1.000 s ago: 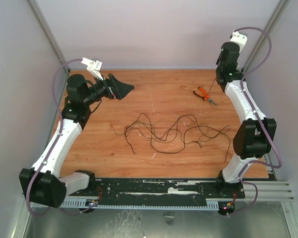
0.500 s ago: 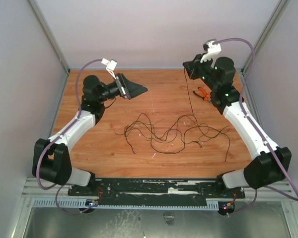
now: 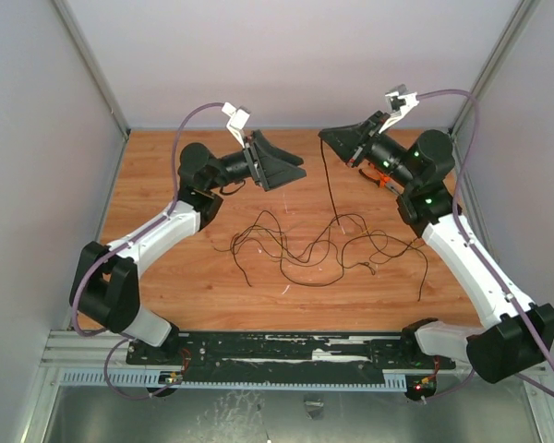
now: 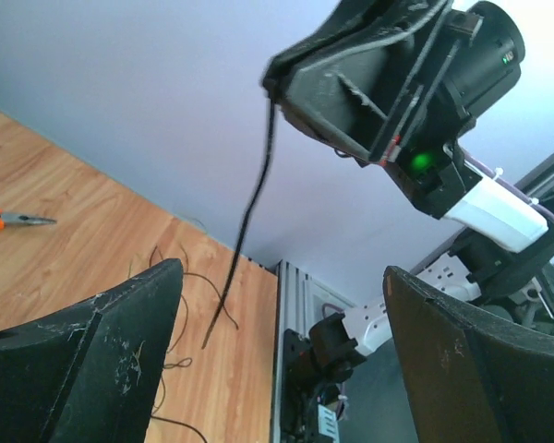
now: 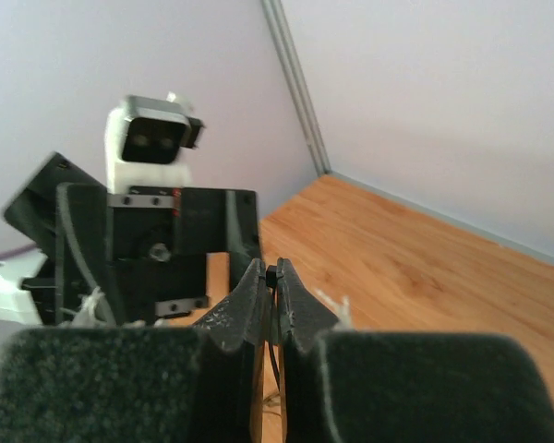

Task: Zip-tie the wires
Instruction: Pick up the ribbon at the center of the board.

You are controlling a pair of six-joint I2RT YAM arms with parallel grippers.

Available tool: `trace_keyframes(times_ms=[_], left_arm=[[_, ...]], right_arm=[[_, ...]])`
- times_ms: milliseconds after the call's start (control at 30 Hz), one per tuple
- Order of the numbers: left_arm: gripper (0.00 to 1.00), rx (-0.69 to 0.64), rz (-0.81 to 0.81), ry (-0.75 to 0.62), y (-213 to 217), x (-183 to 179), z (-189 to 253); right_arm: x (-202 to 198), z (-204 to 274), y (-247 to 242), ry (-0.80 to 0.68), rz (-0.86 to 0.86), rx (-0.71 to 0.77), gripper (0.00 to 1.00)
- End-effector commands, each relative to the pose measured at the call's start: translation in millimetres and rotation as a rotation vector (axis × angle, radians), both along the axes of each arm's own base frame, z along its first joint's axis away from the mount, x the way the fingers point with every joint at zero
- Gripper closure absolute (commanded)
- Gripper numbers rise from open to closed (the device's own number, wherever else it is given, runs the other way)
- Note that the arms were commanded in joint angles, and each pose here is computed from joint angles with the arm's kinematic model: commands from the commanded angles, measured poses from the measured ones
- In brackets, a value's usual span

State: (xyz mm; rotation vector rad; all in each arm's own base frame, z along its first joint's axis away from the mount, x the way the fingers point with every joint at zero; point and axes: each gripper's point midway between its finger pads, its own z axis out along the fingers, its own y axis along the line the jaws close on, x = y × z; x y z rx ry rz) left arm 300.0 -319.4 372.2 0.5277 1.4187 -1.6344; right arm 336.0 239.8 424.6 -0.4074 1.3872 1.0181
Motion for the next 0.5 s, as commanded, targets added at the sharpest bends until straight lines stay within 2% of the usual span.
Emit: trace_keyframes(times_ms=[0, 333, 400, 467], left_arm=[[0.07, -0.055, 0.038, -0.081, -5, 4, 25], [0.16, -0.091, 0.037, -0.135, -16, -2, 44], [0.23, -0.097, 0.037, -0.143, -17, -4, 47], [0.35, -0.097, 0.038, -0.151, -17, -4, 47]], right_arm=[[-31, 29, 9, -0.023, 0.096, 0.106, 1.00], [-40, 22, 27, 0.047, 0.162, 0.144, 1.00], [-40, 21, 30, 0.049, 0.167, 0.143, 1.00], [-40, 20, 32, 0.053, 0.171, 0.145, 1.00]])
